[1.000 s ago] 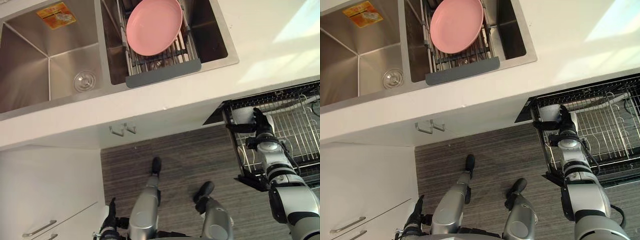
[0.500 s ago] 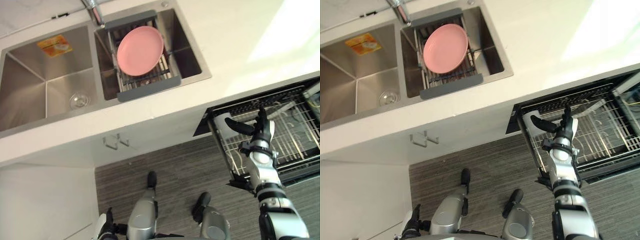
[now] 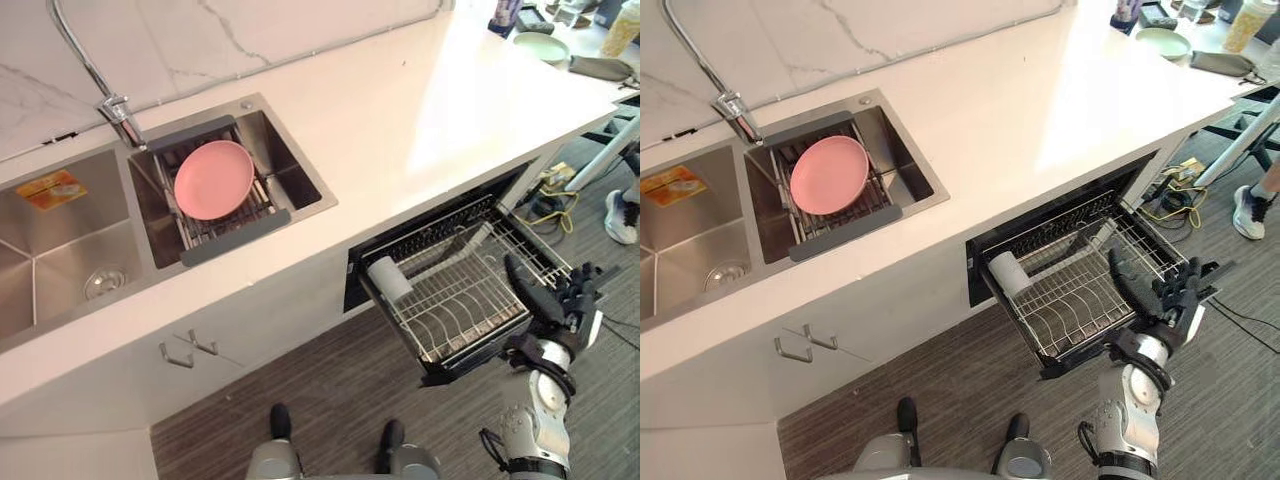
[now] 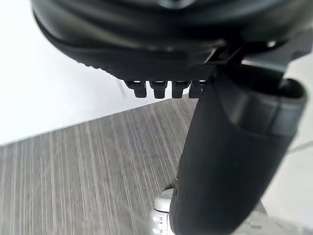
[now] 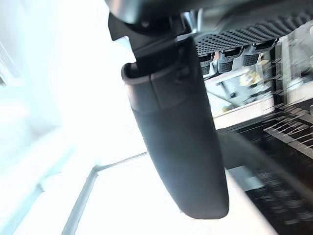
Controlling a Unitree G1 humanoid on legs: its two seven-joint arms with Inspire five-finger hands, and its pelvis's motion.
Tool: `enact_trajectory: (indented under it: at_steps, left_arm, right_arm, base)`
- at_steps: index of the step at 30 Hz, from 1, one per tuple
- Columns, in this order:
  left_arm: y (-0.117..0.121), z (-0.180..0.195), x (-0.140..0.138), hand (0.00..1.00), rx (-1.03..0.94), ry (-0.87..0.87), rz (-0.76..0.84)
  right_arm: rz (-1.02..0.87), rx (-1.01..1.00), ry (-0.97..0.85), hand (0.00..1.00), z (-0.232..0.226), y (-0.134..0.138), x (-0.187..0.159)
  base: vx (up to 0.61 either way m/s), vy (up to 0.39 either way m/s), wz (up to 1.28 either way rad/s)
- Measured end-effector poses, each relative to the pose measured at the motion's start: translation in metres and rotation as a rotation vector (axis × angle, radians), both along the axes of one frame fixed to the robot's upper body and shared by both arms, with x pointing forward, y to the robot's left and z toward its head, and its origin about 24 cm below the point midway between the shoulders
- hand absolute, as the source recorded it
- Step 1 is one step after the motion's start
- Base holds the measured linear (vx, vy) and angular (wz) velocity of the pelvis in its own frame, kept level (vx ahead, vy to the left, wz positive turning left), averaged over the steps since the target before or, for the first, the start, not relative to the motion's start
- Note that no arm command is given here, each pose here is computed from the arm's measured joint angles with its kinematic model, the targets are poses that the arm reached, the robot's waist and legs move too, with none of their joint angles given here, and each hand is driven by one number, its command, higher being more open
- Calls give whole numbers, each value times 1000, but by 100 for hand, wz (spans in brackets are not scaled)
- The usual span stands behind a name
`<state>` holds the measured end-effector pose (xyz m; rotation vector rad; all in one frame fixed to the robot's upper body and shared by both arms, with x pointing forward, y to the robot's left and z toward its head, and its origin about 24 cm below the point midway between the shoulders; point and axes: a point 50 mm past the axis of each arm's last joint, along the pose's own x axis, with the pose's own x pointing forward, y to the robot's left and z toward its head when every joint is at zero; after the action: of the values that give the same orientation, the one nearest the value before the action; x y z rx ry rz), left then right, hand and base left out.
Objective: Walk over to the sink, pick up the cup, carry it to the dishwasher, place the cup inside the dishwasher, then close the dishwasher door
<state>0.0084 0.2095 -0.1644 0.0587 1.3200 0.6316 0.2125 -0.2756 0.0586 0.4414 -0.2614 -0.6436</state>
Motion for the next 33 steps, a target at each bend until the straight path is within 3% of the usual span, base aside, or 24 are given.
enact_trajectory:
  at_steps: [4, 7, 10, 12, 16, 23, 27, 33]
  left_arm:
    - [-1, -1, -8, 100, -25, 1, 130]
    - [5, -1, 1, 100, -27, -24, 182]
    - [7, 0, 7, 100, -40, -36, 199]
    - [6, -2, 7, 100, -66, -35, 190]
    - [4, -4, 3, 100, -148, -30, 162]
    - [8, -5, -2, 100, -263, -35, 49]
    - [13, -5, -6, 100, -301, -2, 56]
    - [41, 1, 2, 100, -299, 54, 30]
  right_arm:
    - [127, -38, -221, 100, 38, 10, 6]
    - [183, -114, -347, 100, 65, 15, 8]
    - [320, -209, -385, 100, 85, 21, 19]
    - [464, -209, -400, 100, 89, 40, 30]
    - [570, -151, -346, 100, 77, 53, 39]
    - [420, 89, -17, 100, -10, 33, 38]
    - [337, 121, 15, 100, -25, 23, 22]
    - [365, 83, -26, 100, -18, 25, 22]
  base:
    - [6, -17, 0]
    - [15, 21, 47]
    - [33, 51, 53]
    - [35, 55, 30]
    - [22, 38, 38]
    - [80, 102, 26]
    - [166, 114, 62]
    - [149, -40, 65]
